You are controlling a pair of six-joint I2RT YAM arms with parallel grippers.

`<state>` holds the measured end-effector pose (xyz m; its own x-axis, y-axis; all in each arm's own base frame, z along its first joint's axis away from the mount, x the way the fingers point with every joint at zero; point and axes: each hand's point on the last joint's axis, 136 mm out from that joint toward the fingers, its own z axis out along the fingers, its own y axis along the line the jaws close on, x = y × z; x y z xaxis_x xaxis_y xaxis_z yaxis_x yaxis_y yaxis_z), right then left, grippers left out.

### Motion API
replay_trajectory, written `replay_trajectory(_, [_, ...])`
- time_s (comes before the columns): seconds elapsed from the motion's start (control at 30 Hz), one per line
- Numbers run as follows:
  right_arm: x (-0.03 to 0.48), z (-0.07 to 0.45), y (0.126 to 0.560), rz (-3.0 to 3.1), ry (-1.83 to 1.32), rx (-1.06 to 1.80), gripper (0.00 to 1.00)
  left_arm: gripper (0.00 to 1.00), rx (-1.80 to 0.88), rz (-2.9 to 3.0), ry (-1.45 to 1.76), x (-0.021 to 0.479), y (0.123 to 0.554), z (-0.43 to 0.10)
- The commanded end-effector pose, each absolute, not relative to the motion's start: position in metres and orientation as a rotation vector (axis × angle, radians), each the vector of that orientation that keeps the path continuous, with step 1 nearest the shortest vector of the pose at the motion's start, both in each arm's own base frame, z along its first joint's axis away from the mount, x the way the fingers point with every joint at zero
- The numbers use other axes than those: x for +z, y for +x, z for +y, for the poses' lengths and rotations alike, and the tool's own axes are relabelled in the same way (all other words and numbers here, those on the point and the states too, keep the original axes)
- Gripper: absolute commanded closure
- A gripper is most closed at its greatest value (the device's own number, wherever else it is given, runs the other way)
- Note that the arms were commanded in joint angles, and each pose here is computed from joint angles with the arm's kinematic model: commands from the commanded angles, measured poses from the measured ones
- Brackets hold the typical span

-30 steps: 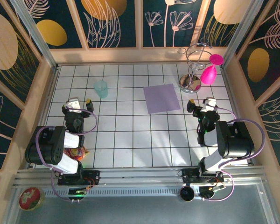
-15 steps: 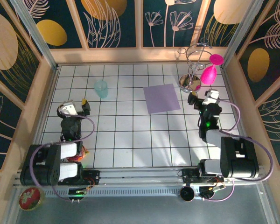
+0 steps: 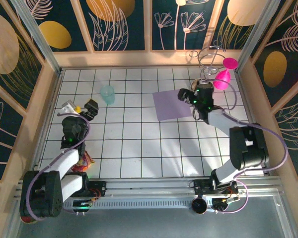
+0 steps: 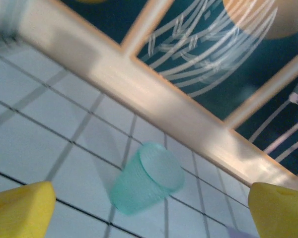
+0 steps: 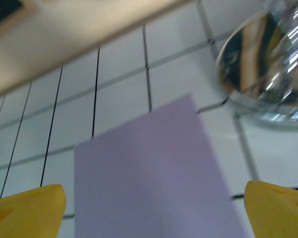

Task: Fold a paper plane with a square sheet of paper (pick it up from the middle)
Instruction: Move the square sheet of paper to the center of the table.

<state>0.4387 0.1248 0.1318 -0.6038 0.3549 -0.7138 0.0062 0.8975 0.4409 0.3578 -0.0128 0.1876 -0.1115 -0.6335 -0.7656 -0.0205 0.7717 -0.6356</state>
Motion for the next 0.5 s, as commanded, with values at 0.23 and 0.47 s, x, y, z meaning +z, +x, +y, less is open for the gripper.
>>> replay_trajectory(0.23, [0.084, 0.174, 0.467, 2.403, 0.364, 0.638, 0.20, 0.01, -1.026, 1.744, -0.564, 0.168, 0.365, -0.073])
replay_trajectory(0.47, [0.061, 0.178, 0.491, 2.480, 0.381, 0.575, 0.29, 0.01, -0.971, 1.896, -0.521, 0.152, 0.366, -0.104])
